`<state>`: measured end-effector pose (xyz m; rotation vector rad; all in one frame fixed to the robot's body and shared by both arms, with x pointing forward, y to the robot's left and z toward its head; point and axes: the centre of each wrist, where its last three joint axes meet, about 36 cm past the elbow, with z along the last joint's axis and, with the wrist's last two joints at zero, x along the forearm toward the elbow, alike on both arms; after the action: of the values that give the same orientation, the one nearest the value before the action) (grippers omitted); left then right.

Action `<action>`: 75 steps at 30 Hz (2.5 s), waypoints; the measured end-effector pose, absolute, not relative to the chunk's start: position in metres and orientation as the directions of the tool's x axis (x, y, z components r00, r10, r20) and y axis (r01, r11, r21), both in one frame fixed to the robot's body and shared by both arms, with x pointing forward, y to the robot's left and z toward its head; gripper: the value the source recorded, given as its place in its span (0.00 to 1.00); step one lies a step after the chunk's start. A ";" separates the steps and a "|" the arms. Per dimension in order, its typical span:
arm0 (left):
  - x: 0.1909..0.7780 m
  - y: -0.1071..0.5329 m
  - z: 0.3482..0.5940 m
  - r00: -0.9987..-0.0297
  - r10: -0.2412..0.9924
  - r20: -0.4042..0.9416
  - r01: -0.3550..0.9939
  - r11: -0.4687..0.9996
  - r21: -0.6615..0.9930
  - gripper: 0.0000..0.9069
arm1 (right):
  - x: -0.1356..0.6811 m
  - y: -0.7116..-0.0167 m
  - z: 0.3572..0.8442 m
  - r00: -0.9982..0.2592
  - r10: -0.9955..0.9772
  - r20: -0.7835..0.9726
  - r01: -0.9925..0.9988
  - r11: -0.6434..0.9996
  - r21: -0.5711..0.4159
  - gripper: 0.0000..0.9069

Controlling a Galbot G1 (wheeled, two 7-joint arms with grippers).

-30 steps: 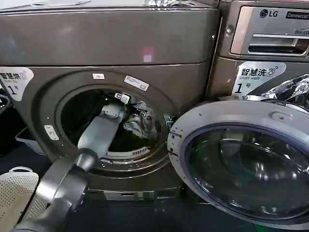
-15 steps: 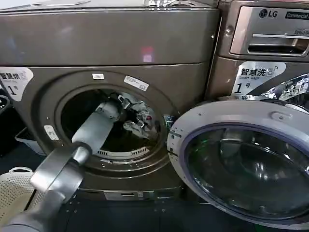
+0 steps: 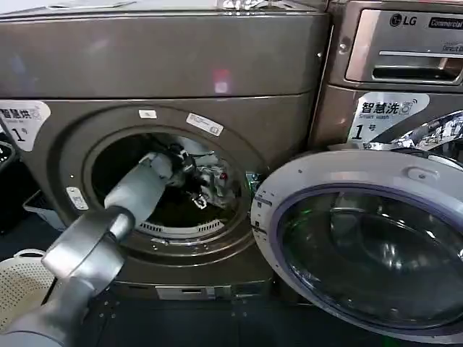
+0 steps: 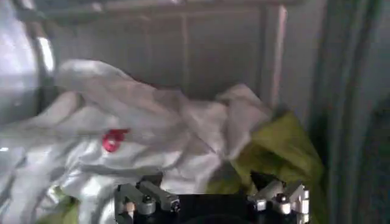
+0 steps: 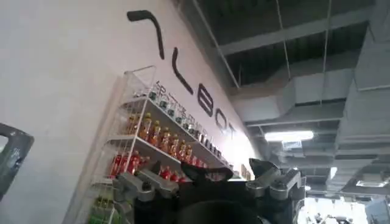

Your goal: Grasp the clothes from the dryer.

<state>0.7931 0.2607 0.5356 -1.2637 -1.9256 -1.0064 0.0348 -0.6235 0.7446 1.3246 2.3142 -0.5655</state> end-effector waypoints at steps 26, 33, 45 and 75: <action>0.801 0.249 0.555 -0.211 0.165 0.963 0.977 0.010 0.213 1.00 | 0.039 -0.625 0.738 -0.467 0.708 -0.530 0.870 0.476 -0.131 1.00; 0.800 0.249 0.551 -0.194 0.111 0.975 0.980 -0.017 0.197 1.00 | 0.039 -0.625 0.737 -0.468 0.708 -0.529 0.869 0.477 -0.130 1.00; 0.798 0.251 0.539 -0.175 0.060 0.983 0.984 -0.030 0.177 1.00 | 0.040 -0.626 0.736 -0.471 0.707 -0.528 0.867 0.480 -0.131 1.00; 0.784 0.253 0.489 -0.166 0.011 0.986 0.986 -0.014 0.166 0.21 | 0.043 -0.628 0.730 -0.477 0.702 -0.529 0.863 0.489 -0.128 1.00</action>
<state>0.7843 0.2528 0.4893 -1.1442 -1.3317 -1.3382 0.0432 -0.6284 0.7297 1.2999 2.3306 -0.5363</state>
